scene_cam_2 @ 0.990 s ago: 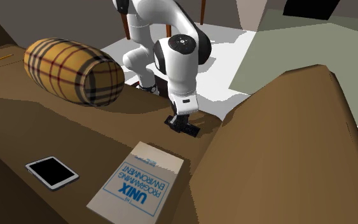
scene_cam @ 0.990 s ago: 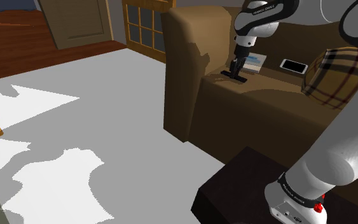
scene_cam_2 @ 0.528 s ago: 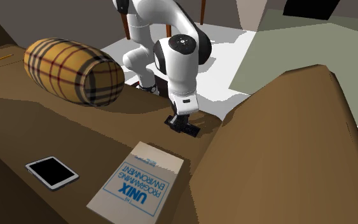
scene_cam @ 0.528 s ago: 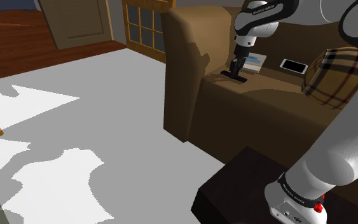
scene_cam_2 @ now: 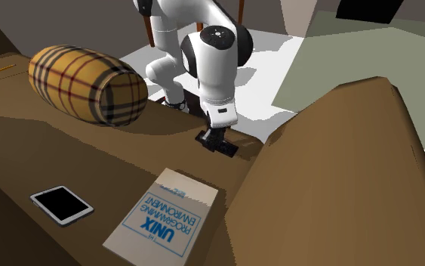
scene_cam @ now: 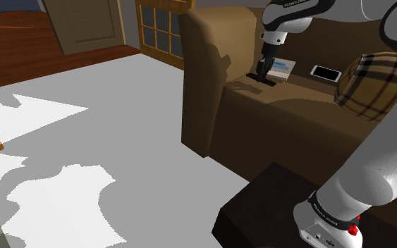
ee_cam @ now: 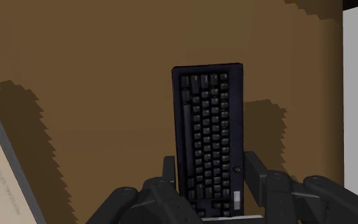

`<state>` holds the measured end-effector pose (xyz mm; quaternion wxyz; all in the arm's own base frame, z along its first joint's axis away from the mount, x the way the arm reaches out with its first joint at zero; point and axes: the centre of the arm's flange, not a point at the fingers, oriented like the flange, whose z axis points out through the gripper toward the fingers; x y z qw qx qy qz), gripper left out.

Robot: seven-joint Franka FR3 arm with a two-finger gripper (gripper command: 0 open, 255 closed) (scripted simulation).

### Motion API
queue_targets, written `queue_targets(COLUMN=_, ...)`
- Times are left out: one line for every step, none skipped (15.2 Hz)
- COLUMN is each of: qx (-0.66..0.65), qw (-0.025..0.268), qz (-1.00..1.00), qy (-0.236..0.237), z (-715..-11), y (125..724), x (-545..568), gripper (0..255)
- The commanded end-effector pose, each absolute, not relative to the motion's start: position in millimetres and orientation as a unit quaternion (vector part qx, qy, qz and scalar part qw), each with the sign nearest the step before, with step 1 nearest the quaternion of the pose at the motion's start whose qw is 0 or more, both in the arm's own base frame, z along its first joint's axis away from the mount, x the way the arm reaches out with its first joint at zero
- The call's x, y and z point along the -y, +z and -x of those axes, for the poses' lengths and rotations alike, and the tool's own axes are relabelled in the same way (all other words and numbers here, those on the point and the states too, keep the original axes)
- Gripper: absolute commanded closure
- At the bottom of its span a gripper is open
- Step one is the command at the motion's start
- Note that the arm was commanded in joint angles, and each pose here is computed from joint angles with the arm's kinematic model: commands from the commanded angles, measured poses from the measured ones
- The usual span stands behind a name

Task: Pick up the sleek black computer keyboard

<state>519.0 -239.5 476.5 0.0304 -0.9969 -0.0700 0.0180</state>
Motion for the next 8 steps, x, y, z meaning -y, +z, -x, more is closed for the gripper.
queue_targets(qx=0.070, qw=0.030, qz=0.997, qy=0.018, z=-518.1, y=486.7, x=239.0, gripper=255)
queue_targets(qx=0.070, qw=0.030, qz=0.997, qy=0.018, z=-518.1, y=492.0, x=239.0, gripper=255)
queue_targets(qx=0.070, qw=0.030, qz=0.997, qy=0.018, z=-518.1, y=497.2, x=239.0, gripper=255)
queue_targets(qx=0.070, qw=0.030, qz=0.997, qy=0.018, z=-518.1, y=502.5, x=239.0, gripper=255)
queue_targets(qx=0.070, qw=0.030, qz=0.997, qy=0.018, z=-518.1, y=507.8, x=239.0, gripper=255)
queue_targets(qx=0.070, qw=0.030, qz=0.997, qy=0.018, z=-518.1, y=513.1, x=239.0, gripper=255)
queue_targets(qx=0.070, qw=0.030, qz=0.997, qy=0.018, z=-518.1, y=518.4, x=239.0, gripper=255)
queue_targets(qx=0.070, qw=0.030, qz=0.997, qy=0.018, z=-518.1, y=523.6, x=239.0, gripper=255)
